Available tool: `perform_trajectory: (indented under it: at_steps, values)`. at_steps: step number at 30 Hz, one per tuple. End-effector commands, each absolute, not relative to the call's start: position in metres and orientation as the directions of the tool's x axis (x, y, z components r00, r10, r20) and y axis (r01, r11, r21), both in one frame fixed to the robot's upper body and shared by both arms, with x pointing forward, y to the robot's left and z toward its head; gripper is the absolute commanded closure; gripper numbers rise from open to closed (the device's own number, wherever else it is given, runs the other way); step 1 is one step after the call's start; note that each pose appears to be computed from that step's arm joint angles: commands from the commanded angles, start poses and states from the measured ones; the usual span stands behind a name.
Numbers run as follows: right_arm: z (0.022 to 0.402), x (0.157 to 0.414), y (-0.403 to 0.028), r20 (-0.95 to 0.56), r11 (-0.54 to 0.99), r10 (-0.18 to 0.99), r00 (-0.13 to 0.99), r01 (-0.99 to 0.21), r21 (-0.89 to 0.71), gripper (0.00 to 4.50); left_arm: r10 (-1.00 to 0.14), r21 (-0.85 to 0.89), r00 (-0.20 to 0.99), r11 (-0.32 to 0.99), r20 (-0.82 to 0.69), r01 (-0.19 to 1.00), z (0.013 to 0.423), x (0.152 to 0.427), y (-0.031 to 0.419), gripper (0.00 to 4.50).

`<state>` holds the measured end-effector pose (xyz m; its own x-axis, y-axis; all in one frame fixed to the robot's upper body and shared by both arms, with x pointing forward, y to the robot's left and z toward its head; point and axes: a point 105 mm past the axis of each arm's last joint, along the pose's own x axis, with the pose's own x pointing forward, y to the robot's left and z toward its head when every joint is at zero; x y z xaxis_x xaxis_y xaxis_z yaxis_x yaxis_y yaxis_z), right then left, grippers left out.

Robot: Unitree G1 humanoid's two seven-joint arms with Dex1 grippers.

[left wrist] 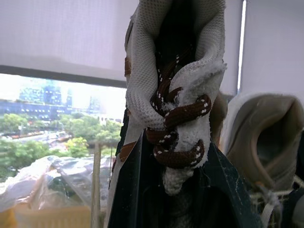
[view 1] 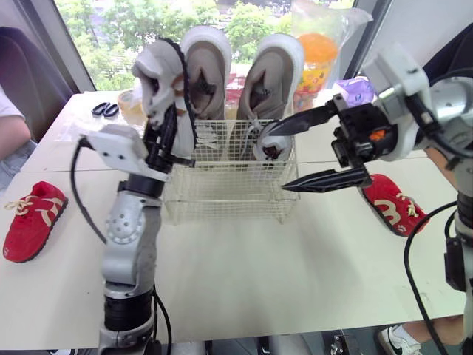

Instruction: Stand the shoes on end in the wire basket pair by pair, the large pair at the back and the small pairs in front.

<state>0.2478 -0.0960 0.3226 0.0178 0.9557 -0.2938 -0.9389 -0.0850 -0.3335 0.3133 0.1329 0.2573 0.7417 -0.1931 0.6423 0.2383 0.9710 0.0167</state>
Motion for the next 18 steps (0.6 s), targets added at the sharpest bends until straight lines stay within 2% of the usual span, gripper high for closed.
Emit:
perform_trajectory:
  at_steps: [1,11,15,18]
  values:
    - [0.337,0.238,-0.099,-0.269,-0.067,0.962,0.043,-0.919,-0.388,0.00,-0.189,0.046,0.707,0.975,0.682,0.216,0.253,0.316,0.127,4.39]
    - [0.323,0.233,-0.102,-0.293,-0.024,0.953,0.082,-0.939,-0.342,0.00,-0.241,0.106,0.652,0.965,0.719,0.240,0.245,0.340,0.114,4.39]
    - [0.321,0.233,-0.103,-0.295,-0.005,0.950,0.102,-0.941,-0.338,0.00,-0.228,0.079,0.678,0.967,0.699,0.244,0.237,0.343,0.115,4.39]
    - [0.318,0.237,-0.110,-0.303,0.042,0.941,0.148,-0.943,-0.330,0.00,-0.232,0.043,0.711,0.961,0.664,0.273,0.223,0.336,0.114,4.39]
